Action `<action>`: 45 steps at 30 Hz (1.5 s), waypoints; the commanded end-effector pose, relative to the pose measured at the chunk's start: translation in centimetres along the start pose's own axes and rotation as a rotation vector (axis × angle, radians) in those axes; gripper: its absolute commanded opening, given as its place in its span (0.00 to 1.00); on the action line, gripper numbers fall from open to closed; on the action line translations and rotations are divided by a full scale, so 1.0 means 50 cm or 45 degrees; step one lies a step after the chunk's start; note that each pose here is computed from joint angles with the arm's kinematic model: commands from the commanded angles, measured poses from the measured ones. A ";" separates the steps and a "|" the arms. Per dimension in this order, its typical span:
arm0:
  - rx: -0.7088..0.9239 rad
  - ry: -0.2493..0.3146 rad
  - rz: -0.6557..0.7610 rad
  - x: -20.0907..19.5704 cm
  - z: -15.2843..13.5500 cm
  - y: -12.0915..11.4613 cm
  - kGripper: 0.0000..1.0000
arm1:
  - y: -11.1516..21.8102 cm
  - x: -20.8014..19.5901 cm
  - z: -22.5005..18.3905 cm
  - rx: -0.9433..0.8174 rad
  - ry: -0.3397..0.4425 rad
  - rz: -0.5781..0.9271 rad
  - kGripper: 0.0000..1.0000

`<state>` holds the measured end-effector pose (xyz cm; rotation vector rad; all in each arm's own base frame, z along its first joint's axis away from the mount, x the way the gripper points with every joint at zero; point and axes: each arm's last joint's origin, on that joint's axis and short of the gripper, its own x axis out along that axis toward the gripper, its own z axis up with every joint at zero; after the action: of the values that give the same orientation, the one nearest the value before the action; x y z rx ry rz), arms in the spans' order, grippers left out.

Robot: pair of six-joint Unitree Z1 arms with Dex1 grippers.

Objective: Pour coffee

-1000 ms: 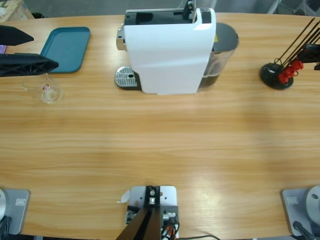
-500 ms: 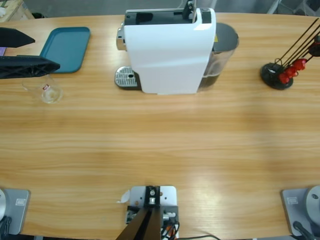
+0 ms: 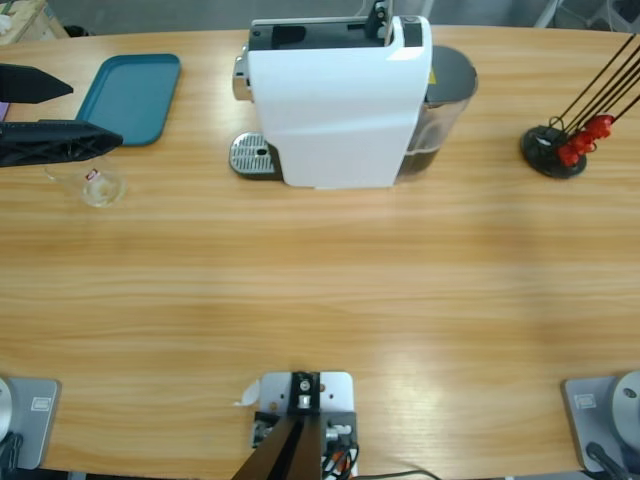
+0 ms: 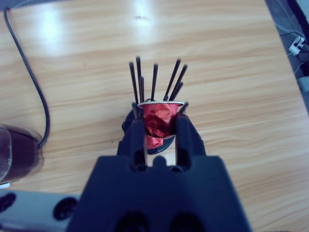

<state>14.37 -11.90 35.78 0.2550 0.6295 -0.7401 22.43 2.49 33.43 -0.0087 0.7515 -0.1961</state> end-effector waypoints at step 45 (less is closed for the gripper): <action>-0.026 0.020 0.017 -0.134 -0.118 -0.017 0.99 | 0.538 -0.108 0.124 -1.625 -0.258 1.459 0.00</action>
<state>7.90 -6.68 36.55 0.2388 0.6066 -0.7230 24.46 26.29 43.19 -0.7528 0.3889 1.3483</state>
